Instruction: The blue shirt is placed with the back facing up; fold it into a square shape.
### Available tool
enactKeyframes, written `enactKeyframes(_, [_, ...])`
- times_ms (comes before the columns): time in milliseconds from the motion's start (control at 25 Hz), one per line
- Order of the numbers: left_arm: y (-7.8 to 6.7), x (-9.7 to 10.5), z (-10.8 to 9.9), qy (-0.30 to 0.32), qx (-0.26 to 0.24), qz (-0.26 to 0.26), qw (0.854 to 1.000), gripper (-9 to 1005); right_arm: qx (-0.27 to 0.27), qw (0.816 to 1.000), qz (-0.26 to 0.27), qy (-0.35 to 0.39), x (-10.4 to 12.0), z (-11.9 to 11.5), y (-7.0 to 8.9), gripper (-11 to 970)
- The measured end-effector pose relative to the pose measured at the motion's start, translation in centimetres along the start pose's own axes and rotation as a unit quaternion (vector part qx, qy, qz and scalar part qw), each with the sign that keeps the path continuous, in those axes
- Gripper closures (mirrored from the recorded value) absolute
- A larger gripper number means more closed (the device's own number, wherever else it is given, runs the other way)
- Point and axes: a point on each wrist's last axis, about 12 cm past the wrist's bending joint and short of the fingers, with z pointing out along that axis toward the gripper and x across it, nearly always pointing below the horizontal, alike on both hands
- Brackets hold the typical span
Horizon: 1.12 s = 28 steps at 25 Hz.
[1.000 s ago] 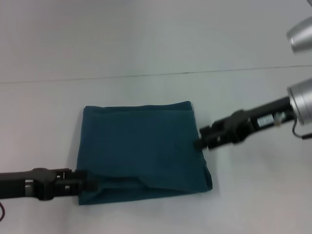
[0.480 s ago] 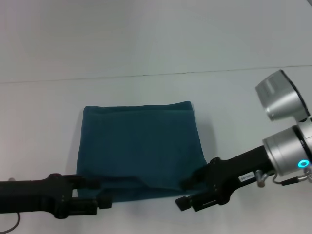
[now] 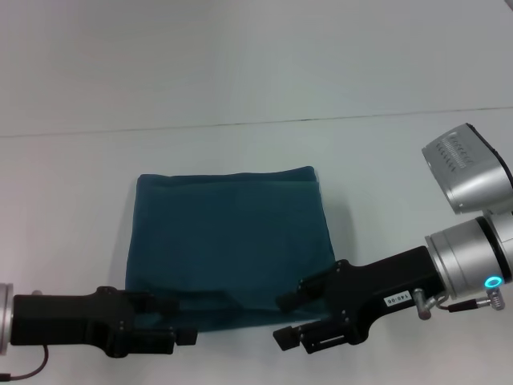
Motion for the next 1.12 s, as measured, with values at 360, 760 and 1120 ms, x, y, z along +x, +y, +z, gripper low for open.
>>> enactKeyframes(360, [0.3,-0.8,-0.1,0.003,-0.008,-0.018,1.000,235,0.004,0.999,0.020,-0.049,-0.1,-1.1,0.1,277])
enactKeyframes(760, [0.3,-1.2,0.5,0.016,-0.013,0.003,1.000,134,0.000,0.999,-0.022,-0.038,0.5,-1.5,0.6,60])
enactKeyframes(1120, [0.6,-1.3,0.3,0.014,-0.023,-0.013,1.000,146,0.008,0.999,-0.005,-0.037,1.2,-2.8,0.7,13])
